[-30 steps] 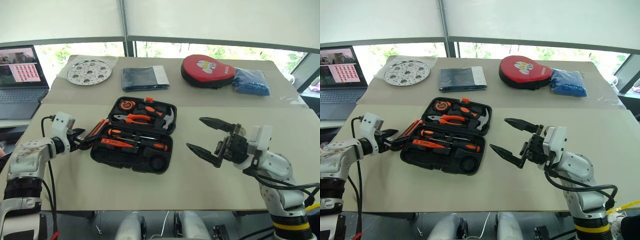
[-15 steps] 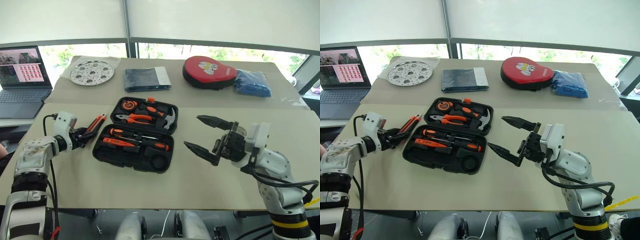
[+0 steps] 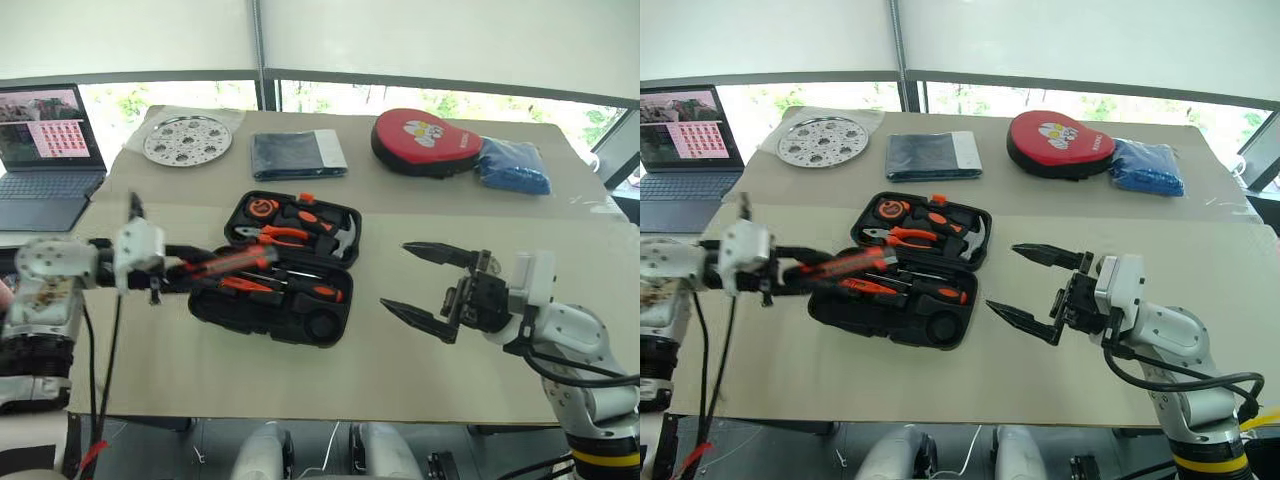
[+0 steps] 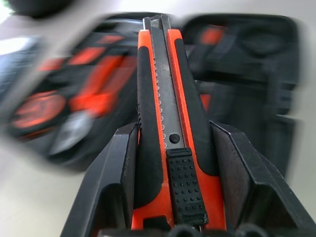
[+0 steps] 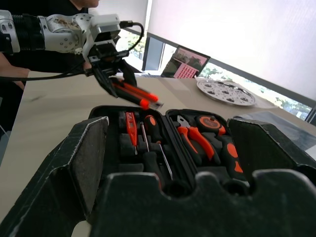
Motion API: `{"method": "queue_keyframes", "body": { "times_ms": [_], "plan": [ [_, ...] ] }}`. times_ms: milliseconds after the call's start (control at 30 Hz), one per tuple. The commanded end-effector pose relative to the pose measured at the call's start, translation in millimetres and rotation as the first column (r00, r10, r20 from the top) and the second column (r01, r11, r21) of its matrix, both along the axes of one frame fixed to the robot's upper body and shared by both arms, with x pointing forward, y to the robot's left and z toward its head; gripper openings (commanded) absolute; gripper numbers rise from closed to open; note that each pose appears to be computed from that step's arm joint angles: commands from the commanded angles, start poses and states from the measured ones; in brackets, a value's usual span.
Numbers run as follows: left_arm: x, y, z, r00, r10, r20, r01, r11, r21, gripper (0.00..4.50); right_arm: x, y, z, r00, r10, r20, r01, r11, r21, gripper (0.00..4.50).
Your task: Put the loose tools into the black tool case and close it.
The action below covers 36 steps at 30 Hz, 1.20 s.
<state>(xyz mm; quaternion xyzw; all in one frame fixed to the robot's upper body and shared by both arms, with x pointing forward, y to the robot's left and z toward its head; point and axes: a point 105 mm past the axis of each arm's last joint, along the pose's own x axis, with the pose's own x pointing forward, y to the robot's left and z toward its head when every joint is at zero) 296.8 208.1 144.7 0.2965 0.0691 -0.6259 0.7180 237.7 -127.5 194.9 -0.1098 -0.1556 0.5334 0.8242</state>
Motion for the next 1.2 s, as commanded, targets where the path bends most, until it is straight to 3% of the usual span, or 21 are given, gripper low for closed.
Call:
{"method": "queue_keyframes", "body": {
  "times_ms": [33, 167, 300, 567, 1000, 1100, 1167, 1200],
  "plan": [
    [-3.8, -9.0, 0.3, 0.994, -0.096, 0.047, 0.090, 0.990, 0.110, 1.79, -12.0, 6.3, 9.4, 0.999, 0.039, 0.029, -0.039, 0.999, -0.001, 4.50],
    [-4.0, -13.5, 0.7, 0.990, -0.129, 0.048, 0.123, 0.986, 0.114, 1.79, -15.9, 7.3, 3.4, 0.998, 0.060, -0.002, -0.060, 0.997, -0.040, 4.50],
    [-10.2, -13.7, -9.9, 0.980, -0.201, 0.005, 0.195, 0.958, 0.209, 1.79, -11.4, 2.2, -7.4, 0.997, 0.051, -0.055, -0.058, 0.990, -0.127, 4.50],
    [3.2, -10.0, -17.6, 0.975, -0.223, 0.011, 0.209, 0.928, 0.309, 1.79, -17.2, 0.5, -18.4, 0.989, 0.084, -0.119, -0.106, 0.974, -0.199, 4.50],
    [9.1, -24.5, -22.0, 0.963, -0.264, -0.044, 0.265, 0.917, 0.298, 1.79, -16.6, -1.7, -21.1, 0.992, 0.065, -0.112, -0.085, 0.979, -0.185, 4.50],
    [10.3, -21.5, -22.9, 0.975, -0.187, -0.116, 0.212, 0.943, 0.258, 1.79, -16.8, -2.2, -21.7, 0.992, 0.061, -0.113, -0.080, 0.981, -0.179, 4.50],
    [12.9, -22.7, -16.8, 0.980, -0.175, -0.093, 0.191, 0.957, 0.219, 2.79, -16.6, -2.7, -22.7, 0.992, 0.060, -0.115, -0.080, 0.981, -0.177, 4.50],
    [13.6, -24.4, -11.1, 0.981, -0.184, -0.064, 0.193, 0.962, 0.191, 2.93, -16.2, -3.2, -23.0, 0.992, 0.058, -0.116, -0.078, 0.981, -0.175, 4.50]
  ]
}}
